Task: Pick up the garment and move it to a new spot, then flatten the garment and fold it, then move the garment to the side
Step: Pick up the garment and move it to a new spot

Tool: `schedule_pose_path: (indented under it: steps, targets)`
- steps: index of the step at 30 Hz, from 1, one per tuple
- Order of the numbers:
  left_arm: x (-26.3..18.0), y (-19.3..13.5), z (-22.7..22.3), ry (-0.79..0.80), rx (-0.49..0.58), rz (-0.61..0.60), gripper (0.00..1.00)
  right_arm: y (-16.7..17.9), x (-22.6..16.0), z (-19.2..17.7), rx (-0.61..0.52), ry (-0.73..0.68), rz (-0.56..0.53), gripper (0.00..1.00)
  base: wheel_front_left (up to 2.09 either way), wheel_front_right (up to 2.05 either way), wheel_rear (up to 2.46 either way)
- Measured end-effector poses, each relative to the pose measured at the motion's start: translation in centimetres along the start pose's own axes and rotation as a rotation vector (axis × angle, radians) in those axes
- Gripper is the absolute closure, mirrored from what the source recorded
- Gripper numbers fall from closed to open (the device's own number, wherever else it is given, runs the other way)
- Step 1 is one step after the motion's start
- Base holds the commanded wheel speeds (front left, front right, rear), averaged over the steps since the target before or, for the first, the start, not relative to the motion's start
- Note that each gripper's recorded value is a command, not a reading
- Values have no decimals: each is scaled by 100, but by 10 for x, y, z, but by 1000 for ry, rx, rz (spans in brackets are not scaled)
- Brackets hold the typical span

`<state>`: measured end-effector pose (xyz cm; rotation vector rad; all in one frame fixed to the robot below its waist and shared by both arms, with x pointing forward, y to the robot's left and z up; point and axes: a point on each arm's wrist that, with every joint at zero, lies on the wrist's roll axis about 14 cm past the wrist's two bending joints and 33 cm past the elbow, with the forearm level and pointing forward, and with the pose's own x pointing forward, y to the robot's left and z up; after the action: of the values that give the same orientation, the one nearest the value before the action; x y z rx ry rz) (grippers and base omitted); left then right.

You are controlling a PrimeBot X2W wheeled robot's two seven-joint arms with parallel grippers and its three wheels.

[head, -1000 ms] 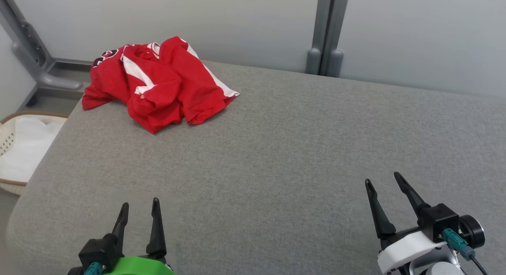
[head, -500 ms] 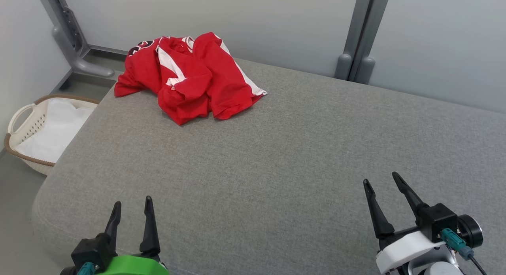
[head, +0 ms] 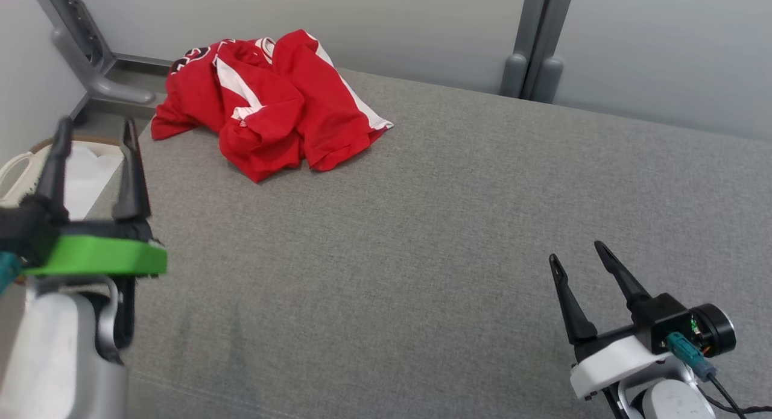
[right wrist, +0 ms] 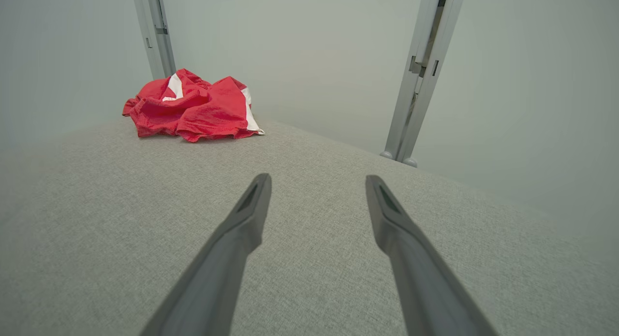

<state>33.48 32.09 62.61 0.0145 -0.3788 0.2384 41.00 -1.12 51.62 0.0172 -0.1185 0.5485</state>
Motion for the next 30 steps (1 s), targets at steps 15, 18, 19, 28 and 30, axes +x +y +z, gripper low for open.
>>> schedule_pose_path:
  steps: [15,18,19,28,30]
  targets:
    - [123,1,-54,266,23,-69,0,-30,22,-23,-55,24,-38,0,0,0,0]
    - [124,5,-97,379,13,-48,0,-37,23,-36,-57,49,-48,0,0,0,0]
    - [122,4,-113,422,22,-48,0,-39,24,-40,-56,56,-53,0,0,0,0]
    - [94,-16,-223,699,5,-65,0,-63,18,-79,-65,141,-103,0,0,0,0]
    - [92,-23,-237,728,-6,-78,0,-68,16,-87,-65,160,-114,0,0,0,0]
